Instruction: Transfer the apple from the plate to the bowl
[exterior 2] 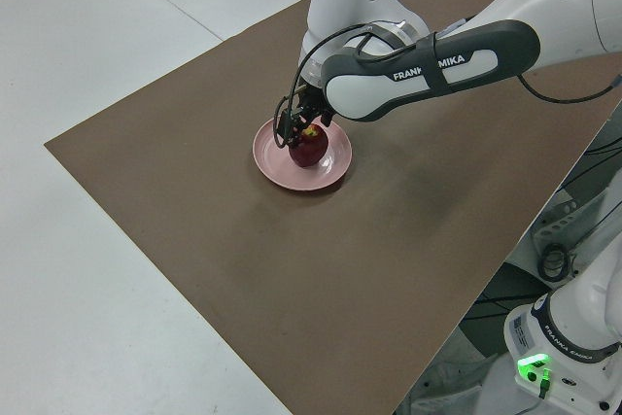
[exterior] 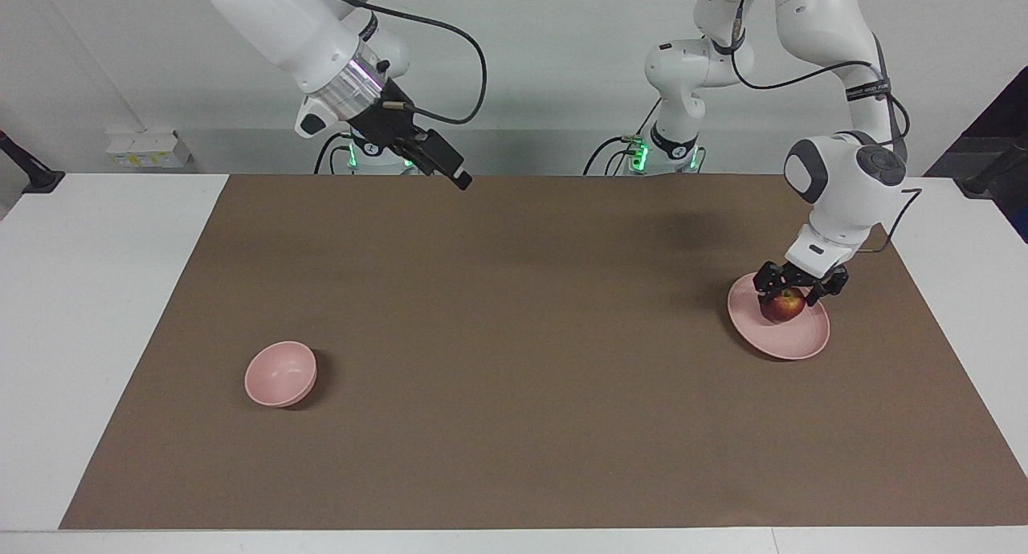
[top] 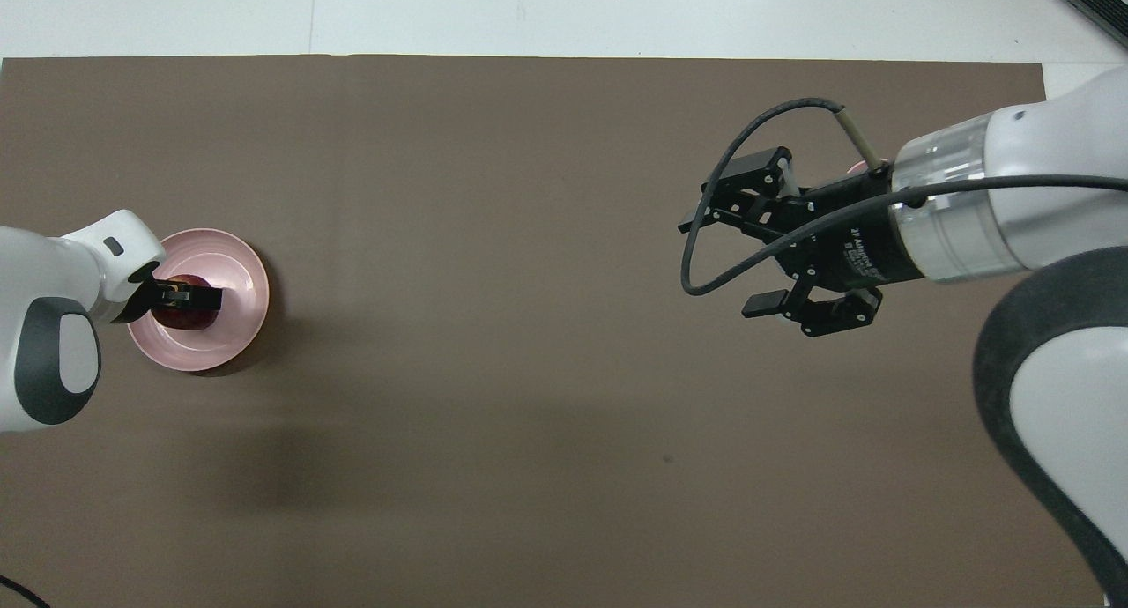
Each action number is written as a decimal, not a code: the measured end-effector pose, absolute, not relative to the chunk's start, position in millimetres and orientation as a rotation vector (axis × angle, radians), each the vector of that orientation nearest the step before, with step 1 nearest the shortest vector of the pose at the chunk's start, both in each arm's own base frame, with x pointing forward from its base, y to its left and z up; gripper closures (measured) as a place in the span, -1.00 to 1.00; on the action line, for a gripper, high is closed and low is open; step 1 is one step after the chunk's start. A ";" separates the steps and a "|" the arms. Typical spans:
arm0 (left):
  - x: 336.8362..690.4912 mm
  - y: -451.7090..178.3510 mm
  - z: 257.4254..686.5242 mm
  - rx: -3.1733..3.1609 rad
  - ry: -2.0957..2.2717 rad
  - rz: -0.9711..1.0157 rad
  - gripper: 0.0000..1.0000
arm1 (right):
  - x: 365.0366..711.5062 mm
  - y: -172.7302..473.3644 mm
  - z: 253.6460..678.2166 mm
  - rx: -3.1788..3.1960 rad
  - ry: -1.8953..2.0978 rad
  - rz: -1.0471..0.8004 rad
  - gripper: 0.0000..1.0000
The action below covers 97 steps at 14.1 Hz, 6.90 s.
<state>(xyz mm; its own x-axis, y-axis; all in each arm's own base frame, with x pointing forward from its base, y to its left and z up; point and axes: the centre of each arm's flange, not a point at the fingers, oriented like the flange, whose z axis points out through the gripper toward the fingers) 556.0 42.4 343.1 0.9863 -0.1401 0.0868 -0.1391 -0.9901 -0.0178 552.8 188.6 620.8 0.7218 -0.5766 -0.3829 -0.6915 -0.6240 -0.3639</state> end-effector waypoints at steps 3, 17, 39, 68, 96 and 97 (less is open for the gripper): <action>553.0 42.3 337.2 -3.120 0.218 -0.132 -0.78 | 554.4 199.0 597.8 -2.438 1.004 0.362 -1.00; 576.2 -33.5 418.7 -3.265 0.267 -0.257 -0.63 | 577.0 229.6 532.8 -2.260 1.200 0.581 -1.00; 524.0 -256.9 475.4 -4.124 -0.400 -0.377 -0.63 | 595.9 290.4 471.7 -1.982 1.528 0.570 -1.00; 513.1 -273.0 478.6 -4.016 -0.221 -0.535 -1.00 | 592.3 299.5 468.6 -1.968 1.517 0.611 -0.50; 536.6 -73.3 689.0 -3.126 0.449 -0.153 -1.00 | 647.8 16.5 420.9 -3.037 0.243 -0.158 -0.50; 535.6 -71.4 690.8 -3.128 0.444 -0.146 -1.00 | 649.2 -2.3 417.1 -3.046 0.210 -0.177 -0.50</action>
<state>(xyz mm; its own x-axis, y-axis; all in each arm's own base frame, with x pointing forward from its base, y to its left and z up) 535.6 -71.4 690.8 0.9562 -0.2770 0.0942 -0.2789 -0.9603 0.0075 649.2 -2.3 417.1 0.9840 -0.1411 0.1091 -0.1315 -0.9872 -0.0903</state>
